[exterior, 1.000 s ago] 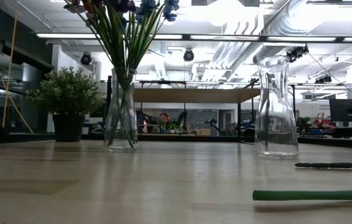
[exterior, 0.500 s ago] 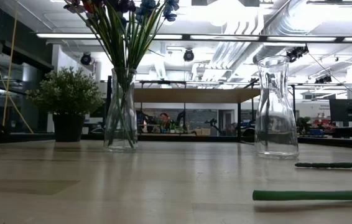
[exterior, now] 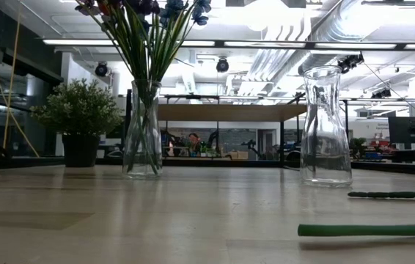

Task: Pick and place flowers into a vace then onto a shelf
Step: Put the top red flowers into the right transparent vase

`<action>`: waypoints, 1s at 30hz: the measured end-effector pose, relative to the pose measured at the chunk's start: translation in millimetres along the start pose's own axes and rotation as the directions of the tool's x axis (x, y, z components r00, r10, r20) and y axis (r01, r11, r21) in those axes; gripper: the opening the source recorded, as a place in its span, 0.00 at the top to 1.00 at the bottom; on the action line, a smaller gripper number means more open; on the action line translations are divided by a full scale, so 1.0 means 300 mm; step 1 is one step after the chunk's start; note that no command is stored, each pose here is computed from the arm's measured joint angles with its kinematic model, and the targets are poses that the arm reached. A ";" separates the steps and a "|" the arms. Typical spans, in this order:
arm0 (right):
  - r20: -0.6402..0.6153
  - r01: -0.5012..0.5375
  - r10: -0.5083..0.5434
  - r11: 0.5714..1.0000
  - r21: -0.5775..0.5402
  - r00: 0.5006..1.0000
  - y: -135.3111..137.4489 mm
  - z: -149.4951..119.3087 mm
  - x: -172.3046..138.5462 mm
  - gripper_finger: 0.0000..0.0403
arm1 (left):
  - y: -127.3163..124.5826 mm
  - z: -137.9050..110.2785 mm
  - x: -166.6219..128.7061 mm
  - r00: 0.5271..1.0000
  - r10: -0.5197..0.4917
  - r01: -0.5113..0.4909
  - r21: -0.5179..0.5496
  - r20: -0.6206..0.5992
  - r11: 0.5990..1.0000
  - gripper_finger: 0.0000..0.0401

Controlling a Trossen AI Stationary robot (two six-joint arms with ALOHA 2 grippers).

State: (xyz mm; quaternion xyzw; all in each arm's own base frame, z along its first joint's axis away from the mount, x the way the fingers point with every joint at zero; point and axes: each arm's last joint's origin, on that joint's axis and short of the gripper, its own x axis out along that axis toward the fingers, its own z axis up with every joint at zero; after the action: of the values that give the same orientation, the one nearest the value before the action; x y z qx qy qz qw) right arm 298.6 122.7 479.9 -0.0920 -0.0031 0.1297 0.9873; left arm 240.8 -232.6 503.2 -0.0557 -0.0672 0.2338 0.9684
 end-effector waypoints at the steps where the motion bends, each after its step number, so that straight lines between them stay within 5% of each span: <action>1: 0.028 -0.012 0.011 1.000 0.003 1.000 0.000 0.008 0.000 0.62 | 0.000 -0.001 0.000 1.000 0.000 0.000 0.001 -0.001 1.000 0.89; 17: 0.240 -0.098 0.063 0.986 0.137 0.969 -0.121 0.049 0.006 0.60 | -0.012 -0.006 0.002 0.997 -0.077 0.076 0.006 0.016 0.997 0.89; 30: 0.302 -0.168 0.128 0.980 0.110 0.945 -0.122 0.028 0.066 0.55 | -0.001 -0.019 0.042 0.999 -0.043 0.042 0.039 0.008 0.998 0.89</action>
State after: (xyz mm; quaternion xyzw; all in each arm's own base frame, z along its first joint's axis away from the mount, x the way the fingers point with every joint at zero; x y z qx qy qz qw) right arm 326.8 94.4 494.6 -0.0052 -0.1341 0.2157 0.9672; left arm 253.0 -227.4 498.9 -0.0344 -0.0683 0.2147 0.9737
